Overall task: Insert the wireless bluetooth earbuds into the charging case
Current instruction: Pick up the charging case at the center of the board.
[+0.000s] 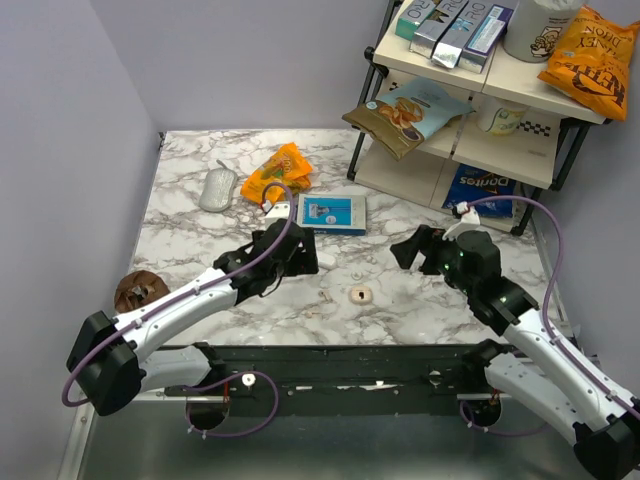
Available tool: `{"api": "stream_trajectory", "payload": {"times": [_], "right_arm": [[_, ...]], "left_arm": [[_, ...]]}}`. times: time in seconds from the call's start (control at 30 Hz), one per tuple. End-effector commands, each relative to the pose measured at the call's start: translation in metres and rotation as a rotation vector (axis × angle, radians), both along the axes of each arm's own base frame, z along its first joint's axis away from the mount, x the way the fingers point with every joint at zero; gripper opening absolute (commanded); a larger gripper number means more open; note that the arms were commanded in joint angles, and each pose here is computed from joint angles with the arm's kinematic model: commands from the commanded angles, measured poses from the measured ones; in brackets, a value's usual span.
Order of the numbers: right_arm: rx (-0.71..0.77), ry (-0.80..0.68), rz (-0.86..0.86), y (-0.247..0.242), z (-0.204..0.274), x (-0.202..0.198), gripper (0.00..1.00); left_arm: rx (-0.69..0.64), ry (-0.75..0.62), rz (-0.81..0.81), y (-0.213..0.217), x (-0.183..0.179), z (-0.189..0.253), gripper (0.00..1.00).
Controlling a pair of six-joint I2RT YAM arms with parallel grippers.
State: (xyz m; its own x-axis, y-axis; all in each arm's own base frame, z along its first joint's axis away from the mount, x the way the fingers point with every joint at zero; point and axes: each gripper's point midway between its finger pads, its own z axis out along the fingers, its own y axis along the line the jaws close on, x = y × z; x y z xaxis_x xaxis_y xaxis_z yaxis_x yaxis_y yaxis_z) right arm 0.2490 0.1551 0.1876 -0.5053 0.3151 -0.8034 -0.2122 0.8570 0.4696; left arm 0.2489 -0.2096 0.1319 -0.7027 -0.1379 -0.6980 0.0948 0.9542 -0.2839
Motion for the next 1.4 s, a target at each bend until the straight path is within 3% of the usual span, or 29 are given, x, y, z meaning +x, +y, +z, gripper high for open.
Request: {"api": "stream_trajectory", "payload": {"times": [0.0, 0.37, 0.47, 0.73, 0.93, 1.1, 1.37], "right_arm": [[-0.034, 0.043, 0.005, 0.000, -0.012, -0.002, 1.00], [-0.058, 0.056, -0.067, -0.012, -0.020, 0.001, 1.00], [-0.106, 0.036, -0.016, -0.011, -0.015, 0.000, 1.00], [-0.129, 0.008, 0.110, 0.002, -0.012, -0.008, 1.00], [-0.130, 0.039, 0.153, 0.009, -0.018, -0.012, 1.00], [-0.110, 0.047, 0.190, 0.015, -0.018, -0.016, 1.00], [-0.088, 0.036, 0.218, 0.019, -0.012, -0.021, 1.00]], "left_arm": [[0.003, -0.029, -0.085, -0.004, -0.005, 0.005, 0.99], [-0.003, -0.089, -0.054, 0.002, 0.000, 0.003, 0.99], [-0.017, -0.136, -0.086, 0.000, 0.002, 0.003, 0.99], [0.145, 0.042, -0.306, -0.025, -0.004, -0.028, 0.99], [0.222, 0.056, -0.396, -0.037, 0.006, -0.044, 0.99], [0.297, 0.115, -0.415, -0.041, 0.014, -0.055, 0.99], [0.293, 0.164, -0.364, -0.053, 0.025, -0.069, 0.99]]}}
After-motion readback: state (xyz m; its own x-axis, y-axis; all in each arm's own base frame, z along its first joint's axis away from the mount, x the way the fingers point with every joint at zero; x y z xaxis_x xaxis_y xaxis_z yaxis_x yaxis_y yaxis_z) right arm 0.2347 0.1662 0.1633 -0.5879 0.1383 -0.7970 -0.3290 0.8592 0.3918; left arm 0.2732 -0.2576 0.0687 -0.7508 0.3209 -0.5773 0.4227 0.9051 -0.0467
